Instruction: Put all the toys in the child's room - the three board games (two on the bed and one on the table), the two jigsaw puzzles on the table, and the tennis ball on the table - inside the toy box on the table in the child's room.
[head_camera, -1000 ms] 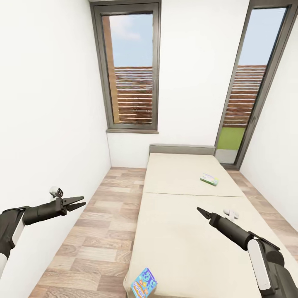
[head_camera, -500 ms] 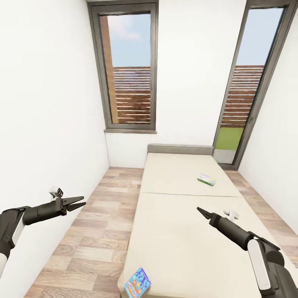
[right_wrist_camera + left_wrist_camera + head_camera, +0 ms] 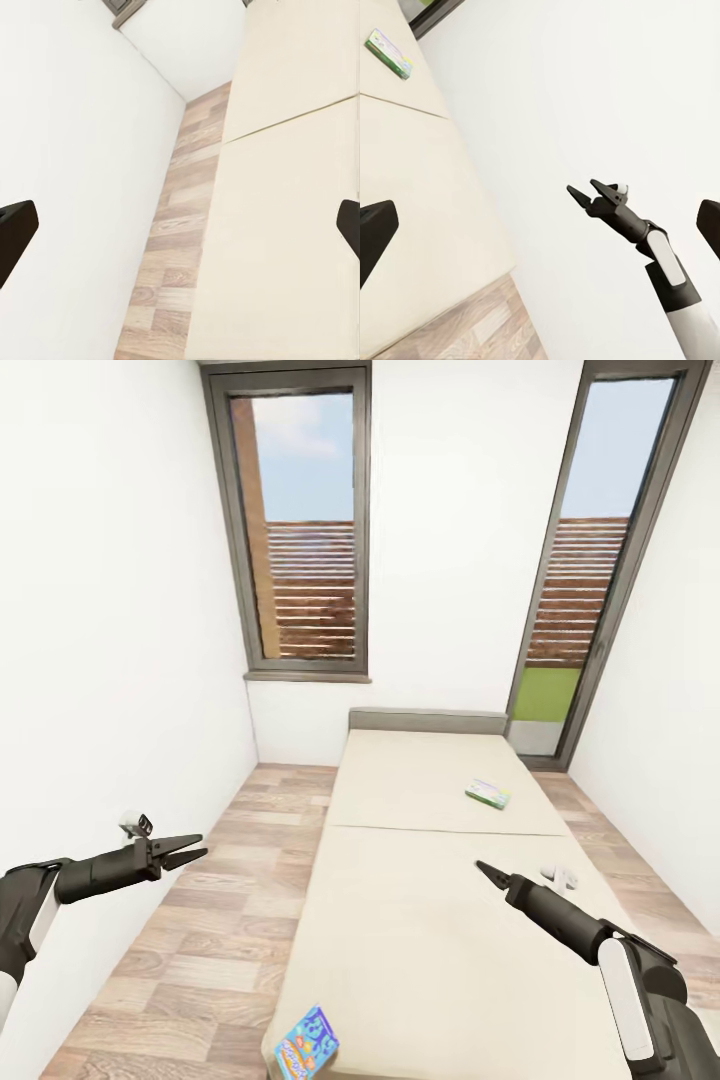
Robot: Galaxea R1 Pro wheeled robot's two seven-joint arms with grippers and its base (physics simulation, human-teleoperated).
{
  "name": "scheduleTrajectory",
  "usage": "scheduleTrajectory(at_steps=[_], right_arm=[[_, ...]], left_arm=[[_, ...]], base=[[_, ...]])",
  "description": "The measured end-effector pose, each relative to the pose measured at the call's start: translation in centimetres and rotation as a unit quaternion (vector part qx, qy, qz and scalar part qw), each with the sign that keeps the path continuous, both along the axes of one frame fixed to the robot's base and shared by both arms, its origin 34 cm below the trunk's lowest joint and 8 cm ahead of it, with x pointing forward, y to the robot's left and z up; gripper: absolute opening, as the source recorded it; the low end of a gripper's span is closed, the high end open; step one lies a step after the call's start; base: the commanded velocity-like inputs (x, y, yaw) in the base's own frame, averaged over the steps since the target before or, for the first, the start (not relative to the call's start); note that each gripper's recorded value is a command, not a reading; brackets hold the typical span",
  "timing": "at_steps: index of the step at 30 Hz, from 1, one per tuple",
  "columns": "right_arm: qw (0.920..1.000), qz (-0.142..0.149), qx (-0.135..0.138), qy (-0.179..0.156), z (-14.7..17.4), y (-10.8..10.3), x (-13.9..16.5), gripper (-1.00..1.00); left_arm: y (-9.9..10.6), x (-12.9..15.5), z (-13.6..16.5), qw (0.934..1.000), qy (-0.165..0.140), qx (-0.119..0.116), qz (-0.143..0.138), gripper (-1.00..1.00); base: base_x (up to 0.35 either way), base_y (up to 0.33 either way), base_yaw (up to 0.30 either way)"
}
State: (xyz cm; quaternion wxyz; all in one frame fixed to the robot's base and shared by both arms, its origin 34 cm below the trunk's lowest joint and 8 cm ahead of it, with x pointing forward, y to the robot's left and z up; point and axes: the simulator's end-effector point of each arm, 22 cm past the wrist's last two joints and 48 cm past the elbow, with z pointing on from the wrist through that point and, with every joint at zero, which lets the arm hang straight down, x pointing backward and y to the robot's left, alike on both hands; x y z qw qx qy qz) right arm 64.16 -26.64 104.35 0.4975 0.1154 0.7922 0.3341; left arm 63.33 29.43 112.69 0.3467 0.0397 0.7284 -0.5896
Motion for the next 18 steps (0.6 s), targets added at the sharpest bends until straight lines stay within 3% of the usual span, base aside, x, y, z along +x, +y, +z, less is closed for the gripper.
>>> scheduleTrajectory(at_steps=[10,18], right_arm=[[1.0,0.002,0.001,-0.002,0.11,0.07,0.0,1.0],[1.0,0.001,0.001,-0.001,0.08,0.05,0.02,1.0]], left_arm=[[-0.02,0.01,0.0,1.0,0.0,0.0,0.0,1.0],[-0.03,0.04,0.03,1.0,-0.001,0.0,0.0,1.0]], base=[[-0.017,-0.182,0.0],[-0.127,-0.223,0.0]])
